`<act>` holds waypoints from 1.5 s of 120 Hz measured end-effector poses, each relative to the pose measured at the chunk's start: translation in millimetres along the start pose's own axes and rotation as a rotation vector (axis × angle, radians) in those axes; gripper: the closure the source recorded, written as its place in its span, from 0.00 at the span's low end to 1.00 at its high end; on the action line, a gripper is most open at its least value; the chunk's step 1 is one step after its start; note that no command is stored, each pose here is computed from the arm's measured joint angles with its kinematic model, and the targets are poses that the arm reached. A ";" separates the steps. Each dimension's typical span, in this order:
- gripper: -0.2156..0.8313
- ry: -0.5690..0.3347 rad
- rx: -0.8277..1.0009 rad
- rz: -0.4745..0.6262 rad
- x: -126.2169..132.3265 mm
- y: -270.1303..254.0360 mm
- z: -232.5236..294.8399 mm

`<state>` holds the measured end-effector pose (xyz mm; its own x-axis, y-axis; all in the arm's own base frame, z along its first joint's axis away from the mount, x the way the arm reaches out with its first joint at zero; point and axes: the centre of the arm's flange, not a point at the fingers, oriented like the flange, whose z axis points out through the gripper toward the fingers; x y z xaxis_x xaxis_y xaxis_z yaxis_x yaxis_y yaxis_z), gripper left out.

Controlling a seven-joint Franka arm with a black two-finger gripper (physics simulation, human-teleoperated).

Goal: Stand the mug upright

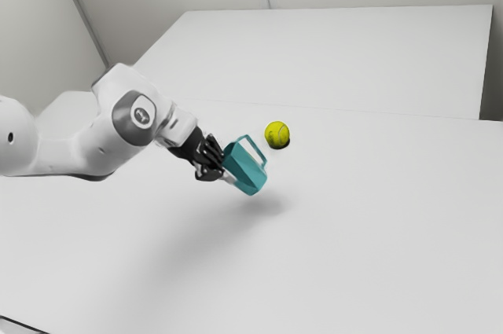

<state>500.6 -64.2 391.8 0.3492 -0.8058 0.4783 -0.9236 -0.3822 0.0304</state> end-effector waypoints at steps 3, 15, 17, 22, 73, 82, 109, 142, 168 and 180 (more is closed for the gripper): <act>0.95 -0.033 0.008 -0.024 -12.1 -0.7 -5.7; 0.95 -0.159 0.048 -0.091 -40.6 -1.0 -25.5; 0.95 -0.178 0.054 -0.103 -44.3 -1.1 -27.6; 0.95 -0.221 0.070 -0.135 -52.3 -1.8 -31.8; 0.95 -0.442 0.191 -0.510 -88.2 -8.1 -41.5; 0.95 -0.455 0.198 -0.577 -92.7 -9.6 -37.9; 0.96 -0.497 0.225 -0.707 -96.0 -17.9 -20.2; 0.96 -0.509 0.256 -0.833 -101.0 -19.6 -17.7; 0.73 -0.507 0.257 -0.902 -102.9 -18.9 -15.4; 0.60 -0.505 0.257 -0.926 -104.3 -18.5 -16.2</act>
<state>478.7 34.3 355.5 0.9726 -0.2263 -0.0537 -0.2276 -0.9736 -0.0194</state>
